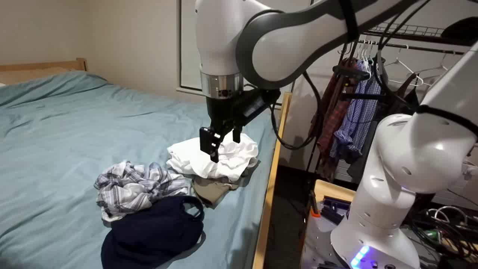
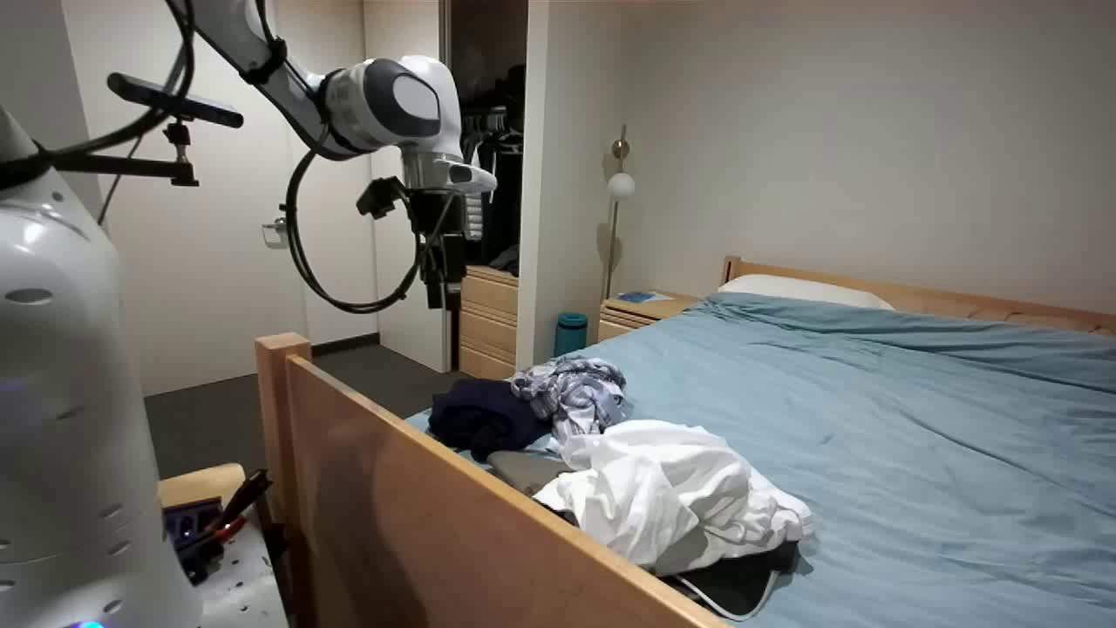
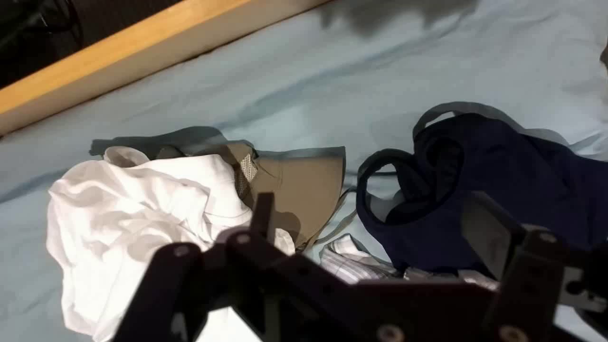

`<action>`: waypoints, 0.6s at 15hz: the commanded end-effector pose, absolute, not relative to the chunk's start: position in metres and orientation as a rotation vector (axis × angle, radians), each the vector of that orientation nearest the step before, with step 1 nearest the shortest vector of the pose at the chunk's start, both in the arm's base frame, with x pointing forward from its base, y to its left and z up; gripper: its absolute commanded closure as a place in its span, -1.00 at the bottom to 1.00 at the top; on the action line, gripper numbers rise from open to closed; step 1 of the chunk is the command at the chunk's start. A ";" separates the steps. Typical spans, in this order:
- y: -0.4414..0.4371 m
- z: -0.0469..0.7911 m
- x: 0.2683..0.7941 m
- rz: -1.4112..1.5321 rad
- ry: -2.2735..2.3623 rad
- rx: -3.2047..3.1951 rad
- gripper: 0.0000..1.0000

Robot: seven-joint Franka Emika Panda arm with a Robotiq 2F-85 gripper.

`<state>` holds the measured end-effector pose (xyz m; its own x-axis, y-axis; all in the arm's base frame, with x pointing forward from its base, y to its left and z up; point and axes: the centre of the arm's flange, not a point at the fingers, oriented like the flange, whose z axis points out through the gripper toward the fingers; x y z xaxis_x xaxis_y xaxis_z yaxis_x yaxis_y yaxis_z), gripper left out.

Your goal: Move one white object from the right heap to the left, then get the blue-white object and fold it on top of the left heap

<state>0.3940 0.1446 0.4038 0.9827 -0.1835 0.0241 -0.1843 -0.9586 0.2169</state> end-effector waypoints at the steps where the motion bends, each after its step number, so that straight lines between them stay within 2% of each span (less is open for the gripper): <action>1: 0.145 0.404 0.394 0.006 -0.273 2.909 -1.00; 9: 0.060 0.383 0.443 0.000 -0.493 2.968 -1.00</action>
<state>0.4227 0.0871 0.3927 0.9539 -0.2997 0.0178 -0.2991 -0.9434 0.1431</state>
